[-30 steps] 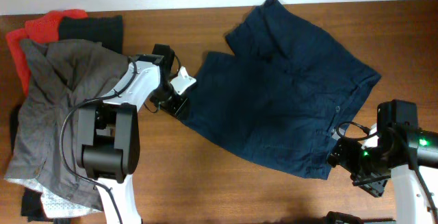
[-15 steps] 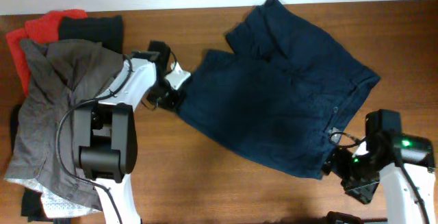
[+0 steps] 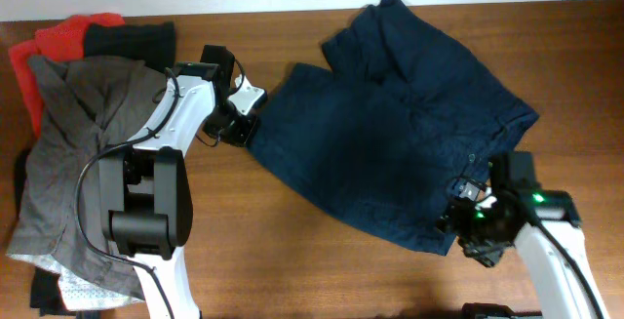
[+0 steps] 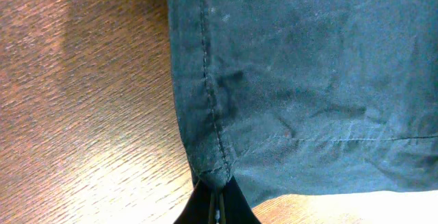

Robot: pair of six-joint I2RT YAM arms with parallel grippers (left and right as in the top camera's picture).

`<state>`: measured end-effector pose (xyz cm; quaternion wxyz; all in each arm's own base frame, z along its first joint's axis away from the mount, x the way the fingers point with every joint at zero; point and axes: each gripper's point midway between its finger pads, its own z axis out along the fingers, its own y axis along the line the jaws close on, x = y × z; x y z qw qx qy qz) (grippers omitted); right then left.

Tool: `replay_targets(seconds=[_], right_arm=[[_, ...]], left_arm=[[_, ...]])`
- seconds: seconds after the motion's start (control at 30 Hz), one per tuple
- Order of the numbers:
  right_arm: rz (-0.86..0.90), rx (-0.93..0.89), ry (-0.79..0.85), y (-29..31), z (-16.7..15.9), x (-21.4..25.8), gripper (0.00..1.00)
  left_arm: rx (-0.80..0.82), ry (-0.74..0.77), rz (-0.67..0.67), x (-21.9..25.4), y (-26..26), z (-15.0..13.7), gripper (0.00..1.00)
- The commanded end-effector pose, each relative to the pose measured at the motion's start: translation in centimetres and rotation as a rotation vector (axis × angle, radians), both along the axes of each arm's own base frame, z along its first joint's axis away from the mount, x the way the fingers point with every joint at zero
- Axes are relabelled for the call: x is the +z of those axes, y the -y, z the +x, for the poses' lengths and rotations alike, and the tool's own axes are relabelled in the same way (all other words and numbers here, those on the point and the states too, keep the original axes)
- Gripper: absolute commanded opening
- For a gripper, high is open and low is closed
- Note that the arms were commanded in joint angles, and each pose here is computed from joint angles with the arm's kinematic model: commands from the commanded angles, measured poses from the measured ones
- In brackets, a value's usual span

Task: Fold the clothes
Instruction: 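Grasp the shorts' left hem with left gripper, lower right corner with right, then lift the shorts with both grippers and fold the left side over rightward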

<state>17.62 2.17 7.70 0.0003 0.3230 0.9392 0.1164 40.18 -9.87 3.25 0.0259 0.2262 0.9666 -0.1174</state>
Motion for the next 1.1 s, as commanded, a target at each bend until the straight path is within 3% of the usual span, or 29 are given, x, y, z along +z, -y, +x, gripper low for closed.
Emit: replay_targets(seconds=[0.0,0.2,0.3,0.37,0.57,0.77,1.07], right_arm=[[-0.070,0.015,-0.094,0.1,-0.4,-2.3,0.69],[-0.112,0.063,-0.199,-0.2,-0.1,-5.2,0.53],[-0.115,0.092,-0.219,-0.8,-0.4,-5.9,0.32],[-0.117,0.088,-0.222,-1.0,-0.4,-5.9,0.04],[-0.112,0.049,-0.195,-0.9,-0.8,-3.4,0.04],[-0.123,0.008,0.005,1.1,-0.1,4.8,0.04],[-0.146,-0.013,0.166,2.2,-1.4,13.6,0.04]], left_arm=[[0.012,0.025,-0.009,0.8,0.1,0.8,0.01],[0.012,0.025,-0.009,0.8,0.1,0.8,0.00],[0.012,0.026,-0.008,0.8,0.1,0.8,0.01],[0.012,0.029,-0.008,0.8,0.1,0.9,0.01],[0.080,0.050,-0.014,2.7,-1.3,2.1,0.01],[0.163,0.145,-0.004,8.1,-5.0,4.7,0.01],[0.260,0.268,0.010,15.0,-9.7,5.1,0.01]])
